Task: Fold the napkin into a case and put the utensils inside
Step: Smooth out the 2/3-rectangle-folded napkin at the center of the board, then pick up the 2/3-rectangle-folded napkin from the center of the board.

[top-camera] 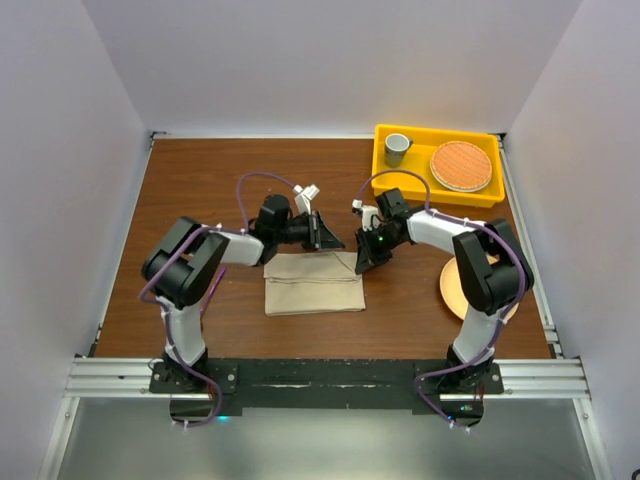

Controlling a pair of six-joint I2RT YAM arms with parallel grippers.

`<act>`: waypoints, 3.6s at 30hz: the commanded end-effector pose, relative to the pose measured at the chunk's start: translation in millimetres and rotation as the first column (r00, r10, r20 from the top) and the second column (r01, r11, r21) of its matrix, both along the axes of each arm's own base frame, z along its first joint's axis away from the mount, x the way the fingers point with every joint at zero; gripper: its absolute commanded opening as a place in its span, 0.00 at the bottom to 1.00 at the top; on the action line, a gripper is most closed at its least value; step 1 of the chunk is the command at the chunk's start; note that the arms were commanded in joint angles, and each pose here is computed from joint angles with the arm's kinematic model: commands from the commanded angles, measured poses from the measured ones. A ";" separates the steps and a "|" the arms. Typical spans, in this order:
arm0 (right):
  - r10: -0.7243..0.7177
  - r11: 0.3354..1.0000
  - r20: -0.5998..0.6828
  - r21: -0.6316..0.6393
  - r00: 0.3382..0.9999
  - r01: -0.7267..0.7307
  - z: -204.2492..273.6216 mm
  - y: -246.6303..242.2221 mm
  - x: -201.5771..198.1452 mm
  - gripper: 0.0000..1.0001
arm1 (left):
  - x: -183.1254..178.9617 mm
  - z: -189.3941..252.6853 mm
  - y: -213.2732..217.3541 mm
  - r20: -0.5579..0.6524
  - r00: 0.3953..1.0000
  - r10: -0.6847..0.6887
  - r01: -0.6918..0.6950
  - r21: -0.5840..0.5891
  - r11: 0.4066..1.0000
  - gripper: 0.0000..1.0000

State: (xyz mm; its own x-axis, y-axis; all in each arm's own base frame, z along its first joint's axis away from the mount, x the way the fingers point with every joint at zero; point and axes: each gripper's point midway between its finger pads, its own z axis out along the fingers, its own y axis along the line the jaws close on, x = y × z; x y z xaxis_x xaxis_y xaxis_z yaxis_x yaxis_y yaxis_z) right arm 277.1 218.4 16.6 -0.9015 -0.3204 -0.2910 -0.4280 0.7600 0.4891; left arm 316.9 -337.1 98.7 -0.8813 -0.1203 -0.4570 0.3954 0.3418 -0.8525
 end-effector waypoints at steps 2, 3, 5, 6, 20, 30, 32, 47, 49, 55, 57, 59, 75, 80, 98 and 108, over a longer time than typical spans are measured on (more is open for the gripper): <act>-0.011 0.984 0.006 -0.176 1.000 0.012 -41.1 -30.0 -9.5 0.10 | 13.4 -16.4 -26.8 -0.060 0.996 0.072 -0.071 0.018 0.997 0.00; -0.007 0.985 0.006 -0.171 1.000 0.008 -40.4 -29.0 -10.6 0.10 | 11.6 -19.5 -31.5 -0.068 0.995 0.068 -0.067 0.022 0.998 0.00; -0.009 0.986 0.016 -0.164 1.000 0.012 -36.8 -28.3 -8.6 0.10 | 13.7 -34.4 -34.6 -0.092 0.992 0.087 -0.083 0.045 0.995 0.00; -0.010 0.987 0.021 -0.158 1.000 0.013 -34.4 -27.0 -7.2 0.10 | 13.4 -40.4 -36.6 -0.095 0.991 0.092 -0.086 0.060 0.994 0.00; -0.061 0.992 0.142 0.115 0.988 0.044 69.7 15.7 23.3 0.27 | 0.7 -126.3 -16.9 -0.256 0.951 0.174 -0.093 0.302 0.949 0.00; -0.062 0.998 0.085 0.034 0.994 0.060 16.3 4.1 21.8 0.17 | 5.7 -124.0 -18.1 -0.245 0.955 0.168 -0.090 0.299 0.950 0.00; -0.063 0.998 0.063 0.014 0.996 0.062 4.1 -0.9 13.2 0.17 | 8.9 -125.4 -15.1 -0.251 0.952 0.176 -0.097 0.297 0.950 0.00; -0.057 0.990 0.016 -0.128 0.998 0.059 -38.9 -24.1 5.1 0.16 | 55.9 51.0 87.4 0.425 0.901 0.090 -0.220 0.267 0.938 0.45; -0.055 0.990 0.016 -0.129 0.998 0.056 -38.4 -23.6 6.5 0.17 | 31.5 51.9 98.7 0.533 0.845 -0.045 -0.174 0.353 0.920 0.47; -0.039 0.991 0.016 -0.126 0.999 0.041 -37.3 -20.7 9.5 0.17 | -81.8 19.7 105.0 0.658 0.430 -0.618 0.018 0.678 0.735 0.49; -0.035 0.991 0.015 -0.128 0.999 0.037 -38.8 -21.2 10.3 0.17 | -101.0 11.6 106.2 0.670 0.297 -0.680 0.017 0.708 0.706 0.48; -0.030 0.991 0.005 -0.132 1.000 0.031 -40.5 -20.6 9.8 0.17 | -111.4 6.8 94.4 0.666 0.211 -0.715 -0.026 0.735 0.677 0.46; -0.011 0.989 0.006 -0.149 1.000 0.012 -40.0 -21.5 14.7 0.18 | -139.9 -71.7 66.2 0.495 0.072 -0.866 -0.080 0.868 0.490 0.35; -0.004 0.988 0.005 -0.153 1.000 0.005 -41.2 -21.8 13.9 0.18 | -140.3 -73.4 69.3 0.486 0.038 -0.873 -0.089 0.872 0.482 0.41; -0.007 0.988 0.011 -0.155 1.000 0.009 -41.8 -23.3 13.6 0.17 | -145.5 -80.1 70.6 0.468 0.049 -0.882 -0.051 0.884 0.466 0.00; -0.004 0.988 0.009 -0.157 1.000 0.006 -42.0 -24.8 10.3 0.17 | -127.6 -62.7 67.5 0.510 0.166 -0.844 -0.023 0.857 0.514 0.00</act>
State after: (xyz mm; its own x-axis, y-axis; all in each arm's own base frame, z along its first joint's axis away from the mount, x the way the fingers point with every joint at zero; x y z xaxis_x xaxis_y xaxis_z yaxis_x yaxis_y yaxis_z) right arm 292.3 224.5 18.6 -0.9065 -0.3014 -0.2957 -0.4168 0.7505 0.5129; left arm 179.2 -264.4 21.2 0.3645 0.7661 -0.5293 0.8755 -0.0883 0.4751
